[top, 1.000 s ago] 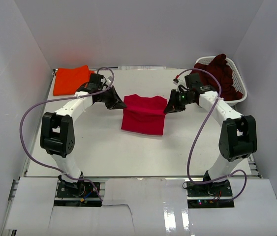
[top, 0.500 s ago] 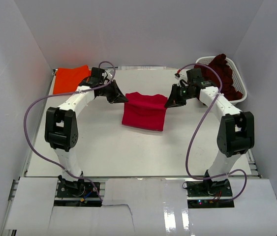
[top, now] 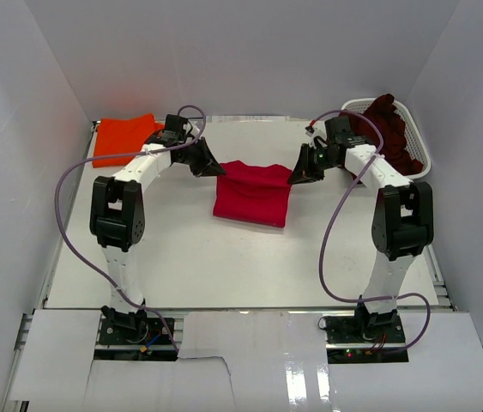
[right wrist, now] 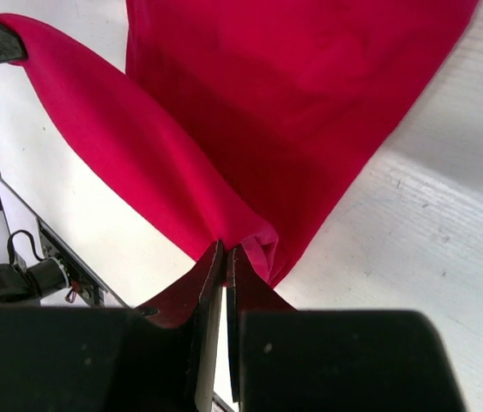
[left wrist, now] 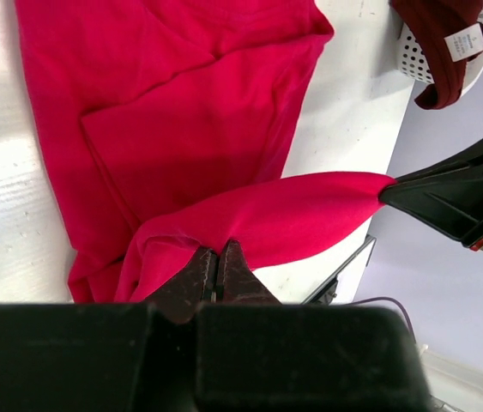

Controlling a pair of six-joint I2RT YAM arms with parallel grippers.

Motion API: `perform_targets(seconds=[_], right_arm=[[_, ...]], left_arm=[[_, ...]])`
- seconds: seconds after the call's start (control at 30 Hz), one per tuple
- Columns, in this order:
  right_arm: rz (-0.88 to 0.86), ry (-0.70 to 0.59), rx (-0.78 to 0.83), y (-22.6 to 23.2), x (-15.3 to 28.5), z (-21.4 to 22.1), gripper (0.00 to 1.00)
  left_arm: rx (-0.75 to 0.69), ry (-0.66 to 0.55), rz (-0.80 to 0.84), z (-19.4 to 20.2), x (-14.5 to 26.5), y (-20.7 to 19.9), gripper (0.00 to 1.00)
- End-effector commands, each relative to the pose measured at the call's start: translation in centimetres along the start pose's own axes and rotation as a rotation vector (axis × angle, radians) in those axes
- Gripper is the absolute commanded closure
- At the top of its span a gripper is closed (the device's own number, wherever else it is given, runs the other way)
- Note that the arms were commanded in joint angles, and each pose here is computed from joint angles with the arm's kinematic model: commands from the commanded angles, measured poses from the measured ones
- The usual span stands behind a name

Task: Fold and stack the t-shirts
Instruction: Fold the long partially folded tshirt into a neat square

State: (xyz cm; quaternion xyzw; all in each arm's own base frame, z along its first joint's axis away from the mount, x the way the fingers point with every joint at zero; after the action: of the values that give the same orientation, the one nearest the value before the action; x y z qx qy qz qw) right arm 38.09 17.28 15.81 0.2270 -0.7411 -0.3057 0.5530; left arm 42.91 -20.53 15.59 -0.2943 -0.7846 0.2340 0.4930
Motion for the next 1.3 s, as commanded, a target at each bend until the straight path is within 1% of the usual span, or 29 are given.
perform_targets(seconds=[0.0,0.47,0.87,1.27], right_arm=[[-0.023,-0.038,0.03,0.7,0.6,-2.0,0.92],[-0.035,-0.037,0.009,-0.3,-1.0,-4.5,0.92],[-0.049,-0.033,-0.012,-1.9,-3.2,-6.3,0.92],[-0.072,-0.046,-0.031,-2.7,-4.5,-8.3,0.92]], left_arm=[[-0.036,-0.048,0.003,-1.9,0.7,-0.1,1.0],[-0.038,-0.059,-0.003,-4.7,-1.4,0.8,1.0],[-0.022,-0.035,-0.029,-4.7,-3.5,2.6,1.0],[-0.028,-0.059,-0.061,-5.8,-4.5,3.5,1.0]])
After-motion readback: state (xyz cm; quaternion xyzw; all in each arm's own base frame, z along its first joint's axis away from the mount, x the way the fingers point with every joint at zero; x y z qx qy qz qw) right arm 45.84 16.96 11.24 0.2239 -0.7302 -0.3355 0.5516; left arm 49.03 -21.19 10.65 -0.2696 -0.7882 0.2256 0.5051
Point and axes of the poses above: each gripper's point midway between its finger pads, its own x axis back along the fingers, its own y axis along the line the jaws close on, z = x × y, the point moved 4 cm from there along x, back along the fingers, and after that the axes turned 15 degrees about -x, right-handed, at the moved point
